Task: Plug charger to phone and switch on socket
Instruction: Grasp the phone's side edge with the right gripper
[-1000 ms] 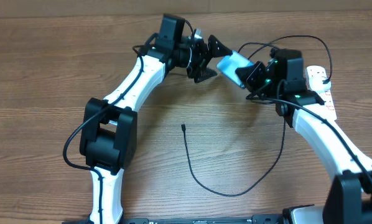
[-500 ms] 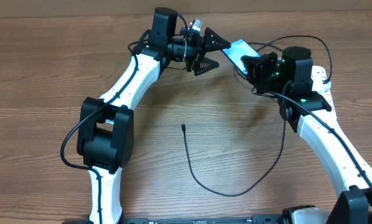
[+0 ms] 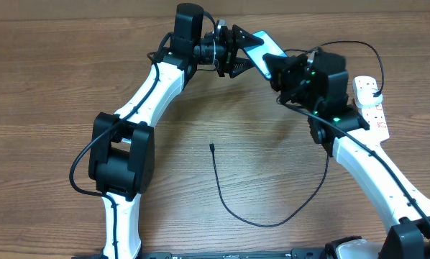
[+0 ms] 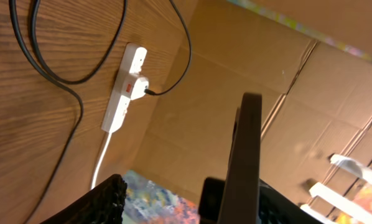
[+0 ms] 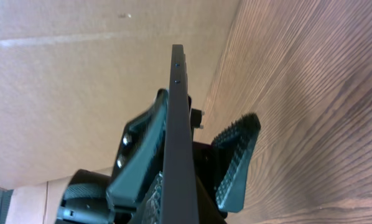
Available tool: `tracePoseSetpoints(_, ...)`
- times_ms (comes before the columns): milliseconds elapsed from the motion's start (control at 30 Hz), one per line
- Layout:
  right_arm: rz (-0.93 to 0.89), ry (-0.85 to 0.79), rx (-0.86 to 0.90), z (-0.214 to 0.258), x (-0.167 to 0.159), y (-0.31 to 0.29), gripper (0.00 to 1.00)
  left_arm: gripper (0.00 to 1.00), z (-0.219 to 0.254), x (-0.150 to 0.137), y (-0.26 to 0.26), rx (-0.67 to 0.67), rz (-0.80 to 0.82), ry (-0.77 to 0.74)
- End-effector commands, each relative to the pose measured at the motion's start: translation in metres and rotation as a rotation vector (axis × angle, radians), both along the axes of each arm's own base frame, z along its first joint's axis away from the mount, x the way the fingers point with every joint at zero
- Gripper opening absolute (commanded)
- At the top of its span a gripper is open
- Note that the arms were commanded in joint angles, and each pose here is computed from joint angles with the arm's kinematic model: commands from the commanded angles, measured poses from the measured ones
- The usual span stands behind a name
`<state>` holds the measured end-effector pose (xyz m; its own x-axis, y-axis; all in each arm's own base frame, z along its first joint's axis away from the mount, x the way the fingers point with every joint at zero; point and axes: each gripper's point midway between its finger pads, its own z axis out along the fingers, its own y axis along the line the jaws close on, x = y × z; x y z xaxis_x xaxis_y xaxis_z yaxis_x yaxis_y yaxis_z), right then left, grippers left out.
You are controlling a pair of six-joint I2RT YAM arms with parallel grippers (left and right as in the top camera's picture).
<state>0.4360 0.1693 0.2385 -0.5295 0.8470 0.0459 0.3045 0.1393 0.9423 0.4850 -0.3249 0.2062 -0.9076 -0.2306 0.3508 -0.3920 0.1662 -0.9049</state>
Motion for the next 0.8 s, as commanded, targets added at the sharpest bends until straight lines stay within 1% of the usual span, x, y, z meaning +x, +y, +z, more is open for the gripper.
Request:
tracePoseSetpoints(0, -0.026, -0.074, 0.005, 0.027, 0.001, 0.008, 0.04, 0.61, 0.010, 0.007, 0.001, -0.019, 0.042, 0.051)
tracePoseSetpoints(267, -0.021, -0.052, 0.018, 0.024, -0.002, 0.014, 0.04, 0.56, 0.007, 0.016, 0.004, -0.001, 0.095, 0.057)
tracePoseSetpoints(433, -0.030, -0.053, 0.015, 0.024, -0.002, 0.012, 0.04, 0.54, 0.002, 0.028, 0.010, 0.026, 0.167, 0.047)
tracePoseSetpoints(633, -0.031, -0.053, 0.015, 0.024, -0.002, 0.012, 0.04, 0.50, -0.002, 0.043, 0.024, 0.044, 0.258, 0.068)
tracePoseSetpoints(767, -0.031, -0.053, 0.015, 0.024, -0.002, 0.012, 0.04, 0.48, -0.002, 0.047, 0.029, 0.040, 0.285, 0.094)
